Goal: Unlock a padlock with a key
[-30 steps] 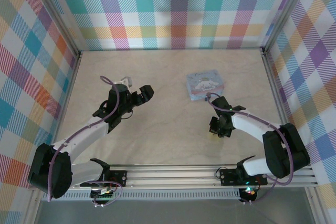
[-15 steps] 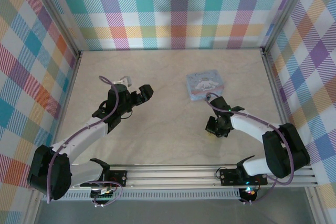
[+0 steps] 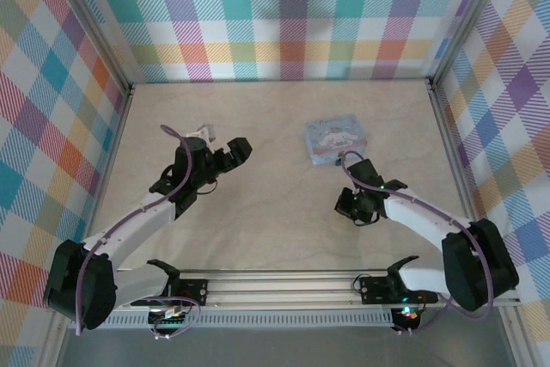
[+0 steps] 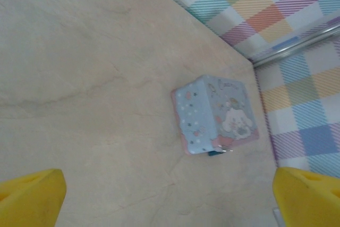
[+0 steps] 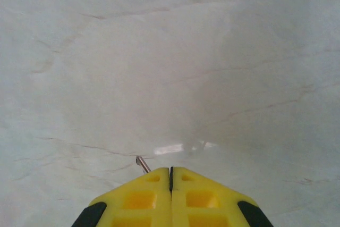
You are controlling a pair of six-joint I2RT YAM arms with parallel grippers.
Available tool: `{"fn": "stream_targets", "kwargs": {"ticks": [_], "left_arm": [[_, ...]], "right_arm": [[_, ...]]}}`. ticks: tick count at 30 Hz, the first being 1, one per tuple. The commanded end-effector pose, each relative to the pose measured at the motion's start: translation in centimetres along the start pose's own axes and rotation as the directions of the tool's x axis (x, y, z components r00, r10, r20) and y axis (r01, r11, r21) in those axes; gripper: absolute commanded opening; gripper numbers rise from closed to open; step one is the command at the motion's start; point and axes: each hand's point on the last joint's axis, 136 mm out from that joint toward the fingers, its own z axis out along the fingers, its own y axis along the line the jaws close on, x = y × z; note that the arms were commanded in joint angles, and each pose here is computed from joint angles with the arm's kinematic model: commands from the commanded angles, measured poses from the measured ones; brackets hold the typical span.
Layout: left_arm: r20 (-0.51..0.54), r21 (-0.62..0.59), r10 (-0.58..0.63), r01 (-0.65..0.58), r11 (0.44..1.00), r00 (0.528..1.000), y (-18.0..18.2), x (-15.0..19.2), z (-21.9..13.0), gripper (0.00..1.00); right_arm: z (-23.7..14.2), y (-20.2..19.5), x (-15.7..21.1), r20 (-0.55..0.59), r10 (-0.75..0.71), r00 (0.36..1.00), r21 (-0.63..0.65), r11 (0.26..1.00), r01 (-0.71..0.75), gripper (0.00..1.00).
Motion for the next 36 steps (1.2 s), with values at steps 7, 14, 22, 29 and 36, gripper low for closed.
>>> {"fn": "stream_targets", "kwargs": {"ticks": [7,14,22,29,36], "left_arm": [[-0.191,0.263,-0.134,0.182,0.947,0.972,-7.7,1.7,2.3,0.90],[-0.328,0.371,-0.033,0.160,0.915,0.944,-13.2,5.0,3.5,0.73],[-0.374,0.400,0.021,0.141,0.905,0.927,-14.8,7.5,4.2,0.54],[-0.411,0.415,0.050,0.138,0.899,0.910,-15.6,9.1,4.6,0.47],[-0.431,0.421,0.058,0.144,0.896,0.901,-16.2,10.1,5.1,0.43]], "right_arm": [[-4.1,7.4,-2.8,0.126,0.044,0.991,-0.329,0.944,0.000,0.00],[-8.2,12.9,-5.0,0.273,0.001,0.962,-0.492,0.860,0.138,0.00],[-10.6,16.0,-5.7,0.350,0.000,0.937,-0.554,0.806,0.208,0.00],[-11.6,17.3,-5.8,0.367,-0.005,0.930,-0.579,0.781,0.233,0.00],[-11.5,18.1,-5.5,0.354,-0.021,0.935,-0.584,0.776,0.239,0.00]]}}
